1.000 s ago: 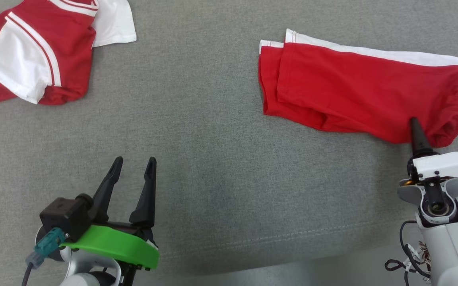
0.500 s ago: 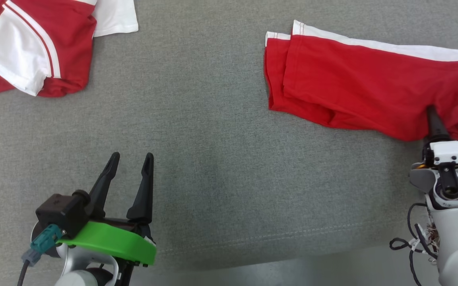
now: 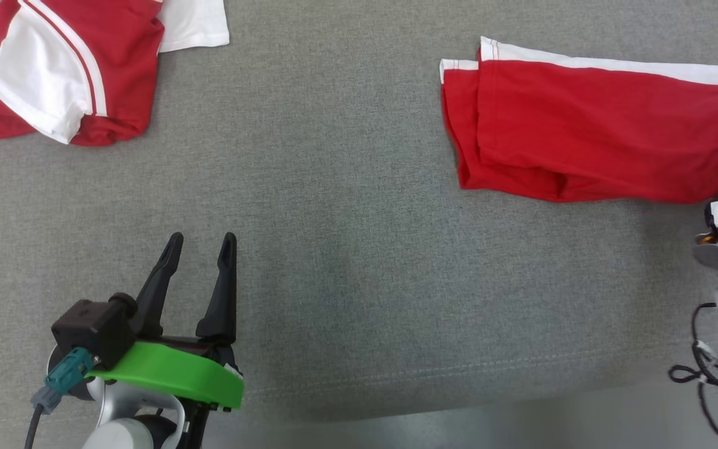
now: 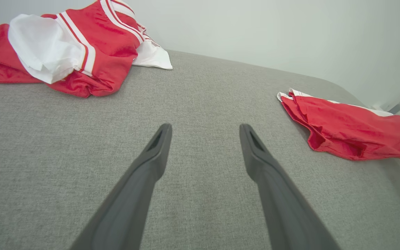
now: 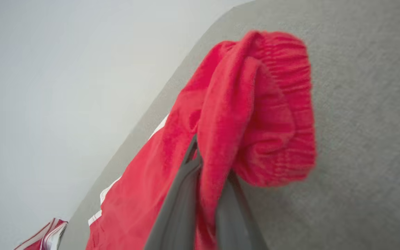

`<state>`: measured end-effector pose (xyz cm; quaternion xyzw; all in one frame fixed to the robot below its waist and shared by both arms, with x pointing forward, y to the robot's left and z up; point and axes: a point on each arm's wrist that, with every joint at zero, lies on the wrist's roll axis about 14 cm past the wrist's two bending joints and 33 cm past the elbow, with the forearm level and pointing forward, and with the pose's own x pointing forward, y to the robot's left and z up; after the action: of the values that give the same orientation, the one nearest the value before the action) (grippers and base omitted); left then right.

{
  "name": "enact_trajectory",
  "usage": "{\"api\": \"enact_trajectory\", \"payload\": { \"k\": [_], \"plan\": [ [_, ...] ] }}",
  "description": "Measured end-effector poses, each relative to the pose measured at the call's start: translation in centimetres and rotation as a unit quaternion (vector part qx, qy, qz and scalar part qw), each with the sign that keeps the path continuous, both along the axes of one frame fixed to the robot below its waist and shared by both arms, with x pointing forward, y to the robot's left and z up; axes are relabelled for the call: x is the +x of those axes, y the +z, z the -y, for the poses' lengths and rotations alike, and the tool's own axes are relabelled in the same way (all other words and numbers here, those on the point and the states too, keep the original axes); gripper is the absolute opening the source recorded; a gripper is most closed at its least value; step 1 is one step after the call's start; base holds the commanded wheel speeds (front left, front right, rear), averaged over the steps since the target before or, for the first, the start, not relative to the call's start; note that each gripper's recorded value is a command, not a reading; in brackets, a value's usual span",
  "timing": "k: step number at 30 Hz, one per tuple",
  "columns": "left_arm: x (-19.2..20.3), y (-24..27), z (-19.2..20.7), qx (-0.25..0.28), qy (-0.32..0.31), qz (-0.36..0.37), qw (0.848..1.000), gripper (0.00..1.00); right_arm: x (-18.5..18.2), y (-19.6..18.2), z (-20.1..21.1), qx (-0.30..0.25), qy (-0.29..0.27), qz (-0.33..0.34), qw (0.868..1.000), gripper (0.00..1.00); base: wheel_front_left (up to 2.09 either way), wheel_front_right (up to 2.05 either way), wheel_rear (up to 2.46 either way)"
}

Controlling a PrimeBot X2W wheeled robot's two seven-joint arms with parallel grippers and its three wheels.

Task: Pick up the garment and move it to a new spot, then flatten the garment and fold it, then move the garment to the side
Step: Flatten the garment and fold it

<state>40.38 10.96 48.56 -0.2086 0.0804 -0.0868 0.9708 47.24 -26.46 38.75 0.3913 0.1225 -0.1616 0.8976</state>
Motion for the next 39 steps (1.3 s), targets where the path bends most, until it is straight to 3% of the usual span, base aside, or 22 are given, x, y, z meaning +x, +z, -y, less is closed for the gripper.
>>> {"api": "enact_trajectory", "payload": {
  "k": [4,7,12,17,18,27,36,38,39],
  "plan": [
    [-0.2,0.3,0.0,-0.001,0.001,0.003,1.0,1.0,0.7,1.7,0.0,-0.1,0.061,0.011,0.993,0.0,0.0,0.0,0.0],
    [-0.3,0.5,0.0,-0.004,0.003,0.007,1.0,1.0,1.2,2.6,-1.0,-0.176,0.122,0.016,0.977,0.0,0.0,0.0,0.0],
    [-0.6,0.4,0.0,-0.01,0.01,0.003,1.0,1.0,2.1,3.9,-4.1,-0.282,0.23,0.03,0.931,0.0,0.0,0.0,0.0],
    [-0.8,0.5,0.0,-0.019,0.016,0.004,1.0,1.0,3.3,5.0,-8.1,-0.34,0.322,0.045,0.882,0.0,0.0,0.0,0.0],
    [-1.0,0.6,0.1,-0.022,0.017,0.007,1.0,1.0,3.5,5.2,-9.8,-0.357,0.357,0.048,0.862,0.0,0.0,0.0,0.0],
    [-1.8,0.6,-1.6,-0.025,0.053,0.012,0.998,1.0,2.1,2.7,-15.1,-0.411,0.493,0.003,0.767,0.0,0.0,0.0,0.0],
    [-3.1,1.0,-3.9,-0.022,0.095,0.02,0.995,1.0,0.4,1.3,-18.5,-0.43,0.568,-0.032,0.701,0.0,0.0,0.0,0.0],
    [-3.3,1.3,-4.2,-0.022,0.099,0.026,0.995,1.0,-0.1,1.2,-19.2,-0.433,0.58,-0.036,0.689,0.0,0.0,0.0,0.0],
    [-3.3,1.3,-4.2,-0.022,0.099,0.026,0.995,1.0,-0.1,1.2,-19.2,-0.433,0.58,-0.036,0.689,0.0,0.0,0.0,0.0]
  ]
}}
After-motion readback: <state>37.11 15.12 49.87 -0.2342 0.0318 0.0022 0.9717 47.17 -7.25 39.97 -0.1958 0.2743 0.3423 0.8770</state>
